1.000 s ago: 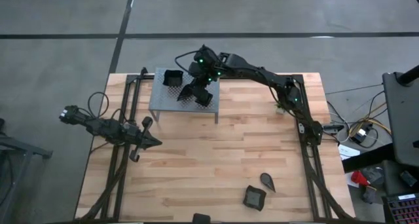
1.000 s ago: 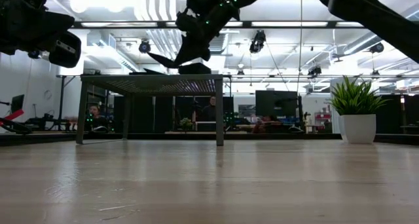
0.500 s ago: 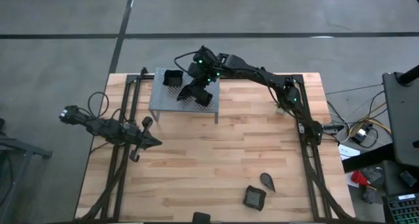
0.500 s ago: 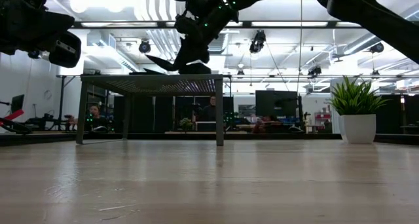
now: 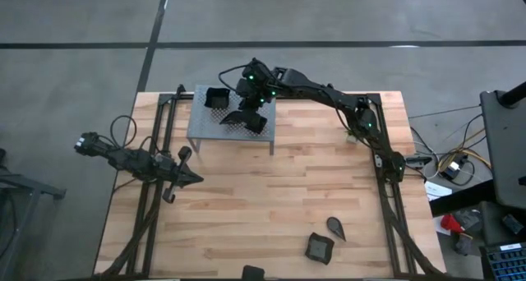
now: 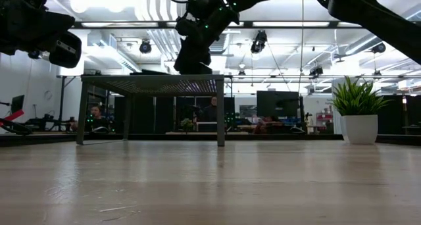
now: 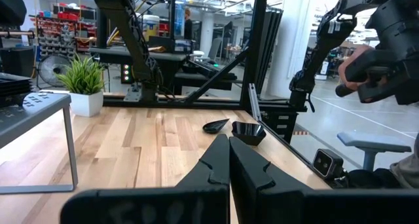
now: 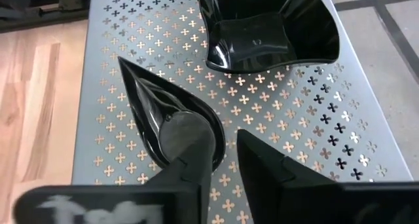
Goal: Pick & Place Mini shaped plates
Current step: Stack the black leaf-shaped plate on top of the black leaf-shaped plate on the shelf
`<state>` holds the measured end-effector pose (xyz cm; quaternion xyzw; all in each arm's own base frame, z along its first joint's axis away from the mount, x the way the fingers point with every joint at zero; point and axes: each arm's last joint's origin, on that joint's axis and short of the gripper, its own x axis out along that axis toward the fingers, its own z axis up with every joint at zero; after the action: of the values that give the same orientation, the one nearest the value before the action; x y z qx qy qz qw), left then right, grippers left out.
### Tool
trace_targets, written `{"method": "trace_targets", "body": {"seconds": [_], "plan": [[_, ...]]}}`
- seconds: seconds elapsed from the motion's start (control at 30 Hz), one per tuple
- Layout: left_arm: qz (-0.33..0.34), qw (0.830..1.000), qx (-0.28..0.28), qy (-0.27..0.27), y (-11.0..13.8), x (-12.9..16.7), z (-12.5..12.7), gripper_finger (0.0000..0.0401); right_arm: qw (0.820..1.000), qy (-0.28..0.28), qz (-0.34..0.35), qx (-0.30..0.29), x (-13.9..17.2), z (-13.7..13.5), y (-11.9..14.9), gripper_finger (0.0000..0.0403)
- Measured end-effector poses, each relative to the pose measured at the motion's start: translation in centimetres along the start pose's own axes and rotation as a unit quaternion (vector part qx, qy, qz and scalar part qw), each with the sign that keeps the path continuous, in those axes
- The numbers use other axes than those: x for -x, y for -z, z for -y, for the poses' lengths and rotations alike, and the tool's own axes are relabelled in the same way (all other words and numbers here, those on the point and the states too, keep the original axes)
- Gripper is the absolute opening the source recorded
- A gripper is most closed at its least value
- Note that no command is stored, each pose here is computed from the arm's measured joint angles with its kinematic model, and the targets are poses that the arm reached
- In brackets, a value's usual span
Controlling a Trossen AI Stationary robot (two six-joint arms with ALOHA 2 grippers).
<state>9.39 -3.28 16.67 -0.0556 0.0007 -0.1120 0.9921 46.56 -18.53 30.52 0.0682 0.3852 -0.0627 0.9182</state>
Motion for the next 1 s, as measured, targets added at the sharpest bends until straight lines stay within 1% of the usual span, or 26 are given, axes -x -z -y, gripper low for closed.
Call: {"method": "trace_targets", "body": {"seconds": [0.23, 0.37, 0.47, 0.77, 1.0], "plan": [[0.0, 1.0, 0.0, 0.0, 0.0, 0.0, 0.0, 0.0, 1.0, 0.0, 0.001, 0.002, 0.2, 0.0, -0.1, 0.0102], [0.0, 1.0, 0.0, 0.0, 0.0, 0.0, 0.0, 0.0, 1.0, 0.0, 0.001, 0.0, 1.1, -0.2, -0.2, 0.0111], [0.0, 1.0, 0.0, 0.0, 0.0, 0.0, 0.0, 0.0, 1.0, -0.003, -0.011, 0.001, 1.8, -0.6, -0.1, 0.0112], [0.0, 1.0, 0.0, 0.0, 0.0, 0.0, 0.0, 0.0, 0.994, -0.024, -0.104, -0.004, 4.4, -2.8, 1.2, 0.0089], [0.0, 1.0, 0.0, 0.0, 0.0, 0.0, 0.0, 0.0, 0.979, -0.055, -0.195, 0.003, 6.3, -6.4, 2.5, 0.0071]]}}
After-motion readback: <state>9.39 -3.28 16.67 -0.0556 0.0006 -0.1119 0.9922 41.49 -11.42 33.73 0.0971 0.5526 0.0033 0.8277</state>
